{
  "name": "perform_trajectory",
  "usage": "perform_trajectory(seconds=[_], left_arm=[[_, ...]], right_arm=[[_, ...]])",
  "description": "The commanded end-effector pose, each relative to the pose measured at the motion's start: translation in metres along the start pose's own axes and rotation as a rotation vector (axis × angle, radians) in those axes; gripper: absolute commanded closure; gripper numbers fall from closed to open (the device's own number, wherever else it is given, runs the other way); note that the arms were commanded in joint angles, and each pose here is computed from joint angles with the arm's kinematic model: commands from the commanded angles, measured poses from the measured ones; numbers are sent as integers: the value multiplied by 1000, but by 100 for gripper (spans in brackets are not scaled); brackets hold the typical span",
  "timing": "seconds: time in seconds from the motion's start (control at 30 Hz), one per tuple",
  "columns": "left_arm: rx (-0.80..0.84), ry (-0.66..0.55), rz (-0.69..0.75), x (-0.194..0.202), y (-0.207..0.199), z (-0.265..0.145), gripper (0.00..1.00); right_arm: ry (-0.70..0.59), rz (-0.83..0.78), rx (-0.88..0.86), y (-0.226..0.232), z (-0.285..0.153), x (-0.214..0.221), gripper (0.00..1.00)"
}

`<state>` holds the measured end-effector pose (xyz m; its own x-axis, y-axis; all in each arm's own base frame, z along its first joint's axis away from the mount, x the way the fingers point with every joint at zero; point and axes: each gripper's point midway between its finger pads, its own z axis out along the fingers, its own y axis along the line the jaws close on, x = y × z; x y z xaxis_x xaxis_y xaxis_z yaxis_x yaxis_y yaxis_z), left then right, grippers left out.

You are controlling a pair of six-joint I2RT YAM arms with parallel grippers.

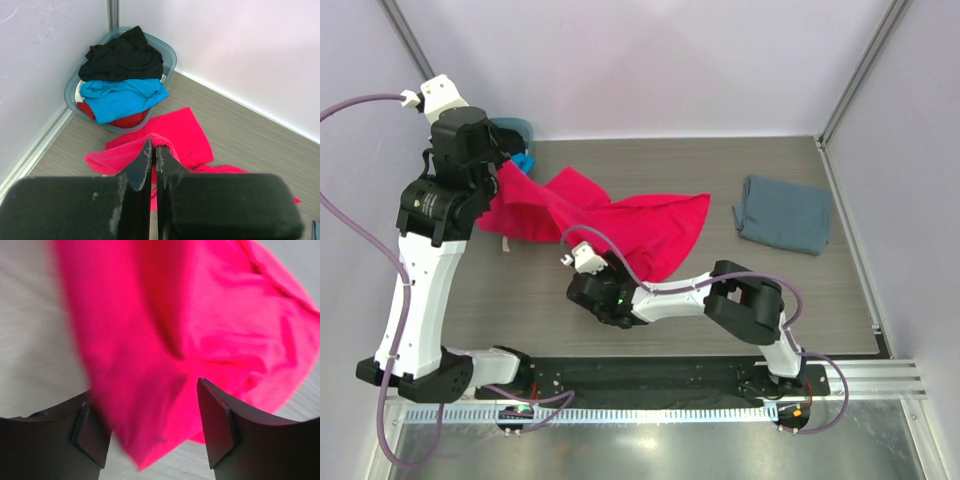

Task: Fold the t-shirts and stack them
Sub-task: Flatten the tshirt out

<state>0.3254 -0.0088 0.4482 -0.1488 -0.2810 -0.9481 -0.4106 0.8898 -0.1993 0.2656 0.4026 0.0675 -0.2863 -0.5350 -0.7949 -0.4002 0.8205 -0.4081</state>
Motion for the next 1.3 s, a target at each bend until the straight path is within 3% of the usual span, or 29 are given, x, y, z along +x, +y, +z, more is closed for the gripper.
perform_trajectory(seconds=[0.0,0.2,0.33,0.47,0.73,0.87,1.27], left_arm=[[11,-39,-42,-21,3,-6,100],[4,-36,-53,-23,8,-4,100],[3,-27,-59,-23,8,-1,100],[13,-14,-64,-16,5,3,100],[-1,-16,-61,-19,6,7,100],[-7,-14,-57,-18,6,9,100],[-26,10,-51,-13,5,22,100]], right_arm=[[-54,52,246,-44,-2,-21,33],[13,27,339,-81,7,0,50],[29,-24,409,-105,-8,12,49],[56,65,358,-128,-14,24,50],[94,97,361,-143,-23,37,49],[117,117,320,-142,-26,47,57],[171,178,260,-146,-44,78,59]])
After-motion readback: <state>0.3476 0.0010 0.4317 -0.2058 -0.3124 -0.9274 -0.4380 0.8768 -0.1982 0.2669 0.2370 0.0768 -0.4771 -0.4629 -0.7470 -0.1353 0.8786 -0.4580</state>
